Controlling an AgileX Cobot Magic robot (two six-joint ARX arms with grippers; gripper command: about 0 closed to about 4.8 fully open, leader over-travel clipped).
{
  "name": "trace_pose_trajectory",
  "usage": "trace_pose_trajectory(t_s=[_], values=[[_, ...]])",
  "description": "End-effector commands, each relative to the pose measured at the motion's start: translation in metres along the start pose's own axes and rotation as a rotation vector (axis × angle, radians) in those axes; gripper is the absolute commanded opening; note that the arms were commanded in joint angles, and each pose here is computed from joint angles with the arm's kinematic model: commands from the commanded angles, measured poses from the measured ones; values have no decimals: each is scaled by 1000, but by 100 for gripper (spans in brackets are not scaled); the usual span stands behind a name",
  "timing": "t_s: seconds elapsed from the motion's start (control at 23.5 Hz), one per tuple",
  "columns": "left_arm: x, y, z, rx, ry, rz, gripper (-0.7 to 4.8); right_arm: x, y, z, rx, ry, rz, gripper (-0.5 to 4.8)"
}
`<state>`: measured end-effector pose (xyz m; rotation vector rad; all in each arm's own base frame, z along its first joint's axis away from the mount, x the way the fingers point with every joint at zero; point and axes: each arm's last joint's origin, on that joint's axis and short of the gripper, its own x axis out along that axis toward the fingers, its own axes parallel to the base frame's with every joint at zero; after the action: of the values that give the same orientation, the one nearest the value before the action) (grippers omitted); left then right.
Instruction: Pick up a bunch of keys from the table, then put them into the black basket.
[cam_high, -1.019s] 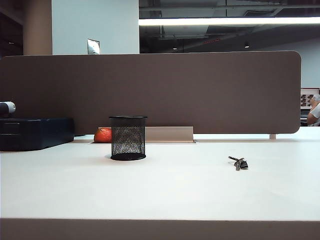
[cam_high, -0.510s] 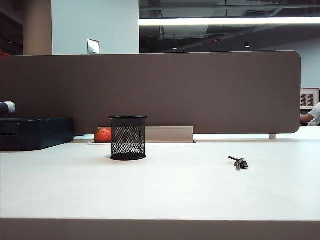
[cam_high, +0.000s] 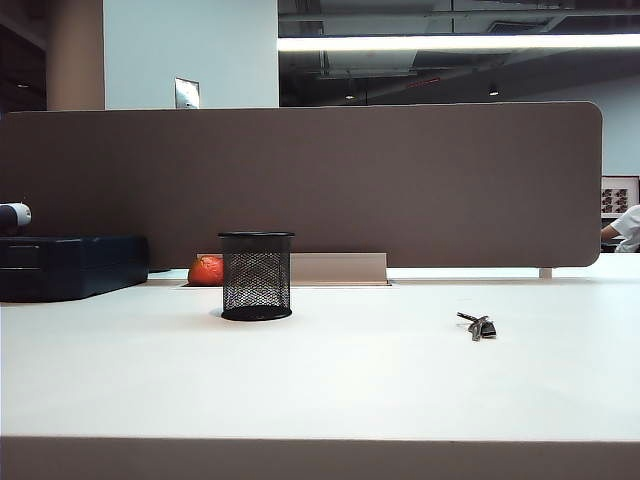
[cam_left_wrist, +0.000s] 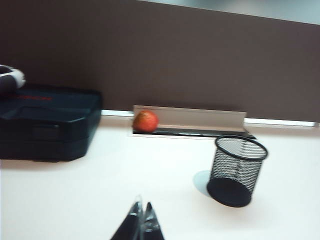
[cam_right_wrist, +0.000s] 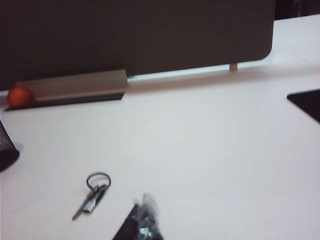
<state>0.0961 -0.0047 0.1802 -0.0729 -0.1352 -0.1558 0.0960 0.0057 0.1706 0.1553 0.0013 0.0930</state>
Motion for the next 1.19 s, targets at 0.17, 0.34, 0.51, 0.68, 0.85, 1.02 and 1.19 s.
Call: trace_pose_trajectory(t_s=[0.17,0.34,0.51,0.68,0.85,1.02,1.19], values=[[-1,-2,11,-1,-12,-41,-5,-7,4,26,15,-52,5,-6],[-3,-3,20,-7,27,-42,-5,-17,9,52,15,-77,-3,-6],[-6,-6,28,-15,69,-91,-5,-27,11,74,28,-74,-41,-6],[-8,-9,35,-15,65,-154,-1,-34,16,99,31,-37,-43,-5],[-9,-10,39,-15,62,-180,-1,-33,20,124,33,36,-51,-5],[-11,-11,44,-19,81,-195,-1,-19,26,157,40,156,-24,93],[-13,-12,44,-30,120,-215,0,-3,29,174,52,237,28,137]])
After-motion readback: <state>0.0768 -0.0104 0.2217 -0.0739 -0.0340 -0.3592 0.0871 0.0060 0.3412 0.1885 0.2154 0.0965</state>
